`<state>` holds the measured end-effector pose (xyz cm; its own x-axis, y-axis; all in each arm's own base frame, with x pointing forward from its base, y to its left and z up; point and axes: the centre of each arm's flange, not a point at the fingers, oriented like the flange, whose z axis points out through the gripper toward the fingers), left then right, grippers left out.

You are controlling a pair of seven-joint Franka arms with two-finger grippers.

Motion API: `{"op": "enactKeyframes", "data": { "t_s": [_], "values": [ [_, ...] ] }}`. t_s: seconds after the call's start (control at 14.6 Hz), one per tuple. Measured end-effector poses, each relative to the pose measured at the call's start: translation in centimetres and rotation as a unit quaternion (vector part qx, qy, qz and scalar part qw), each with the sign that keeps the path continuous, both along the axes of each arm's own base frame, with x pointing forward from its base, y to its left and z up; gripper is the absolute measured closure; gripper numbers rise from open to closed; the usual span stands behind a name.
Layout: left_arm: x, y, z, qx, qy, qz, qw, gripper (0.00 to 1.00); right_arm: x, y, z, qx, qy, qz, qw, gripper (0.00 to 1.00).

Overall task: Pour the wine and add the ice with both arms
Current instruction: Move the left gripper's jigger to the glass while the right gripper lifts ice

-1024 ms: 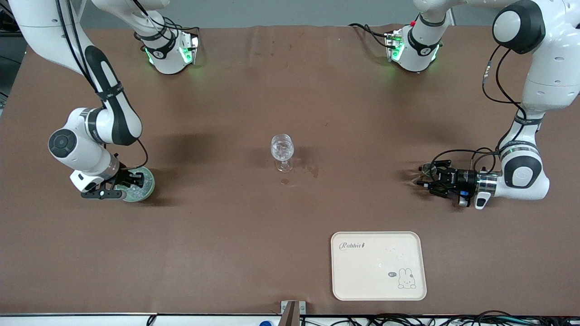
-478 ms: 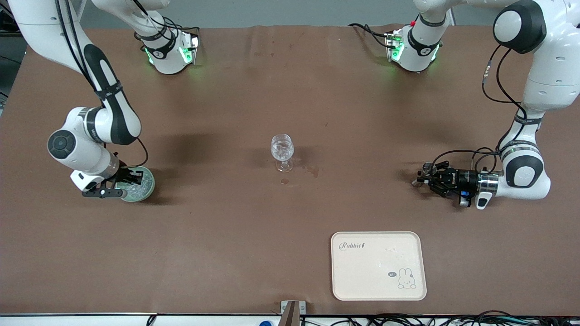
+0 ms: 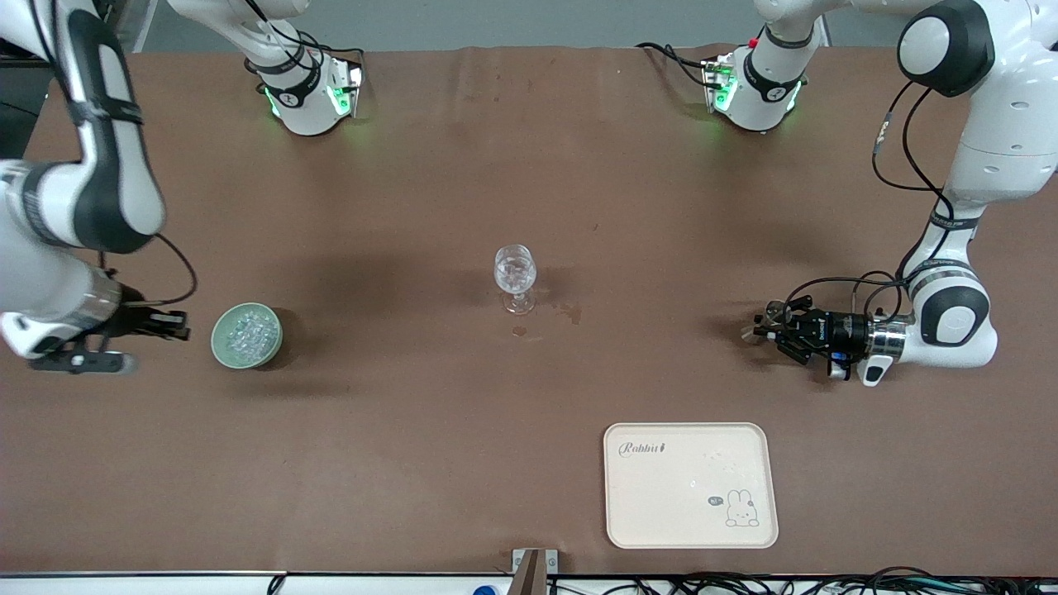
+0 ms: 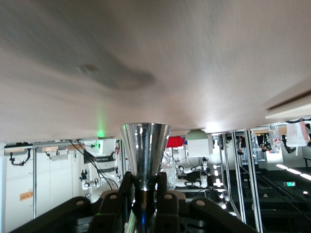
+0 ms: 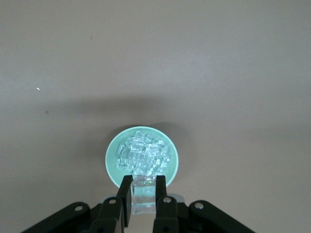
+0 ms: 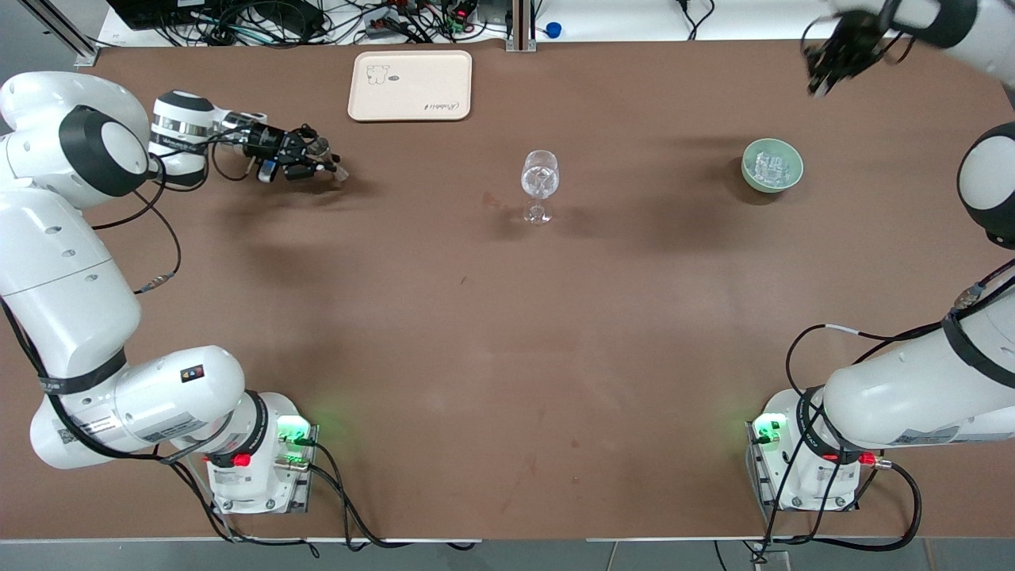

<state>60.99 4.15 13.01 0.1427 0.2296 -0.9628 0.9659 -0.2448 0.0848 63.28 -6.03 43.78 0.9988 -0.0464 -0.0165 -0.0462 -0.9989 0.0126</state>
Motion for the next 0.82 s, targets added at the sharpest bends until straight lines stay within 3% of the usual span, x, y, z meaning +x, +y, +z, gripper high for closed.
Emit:
{"op": "enactKeyframes", "data": {
  "t_s": [0.2,0.34,0.68,0.82],
  "values": [
    [1.7,-3.7,2.7,0.008,0.013,-0.006,1.0,0.78,0.2,-1.1,7.4,0.0,-0.016,-0.008,1.0,0.77],
    [3.0,-7.2,5.6,0.034,0.023,-0.007,0.999,0.78,-1.1,-0.9,11.6,0.002,-0.028,-0.006,1.0,0.77],
    [4.5,-16.3,11.7,0.086,0.044,0.008,0.995,0.78,-8.4,0.3,20.8,0.015,-0.009,0.002,1.0,0.77],
    [4.5,-19.1,13.0,0.105,0.051,0.015,0.993,0.78,-10.1,0.5,22.6,0.018,-0.008,0.003,1.0,0.77]
  ]
}}
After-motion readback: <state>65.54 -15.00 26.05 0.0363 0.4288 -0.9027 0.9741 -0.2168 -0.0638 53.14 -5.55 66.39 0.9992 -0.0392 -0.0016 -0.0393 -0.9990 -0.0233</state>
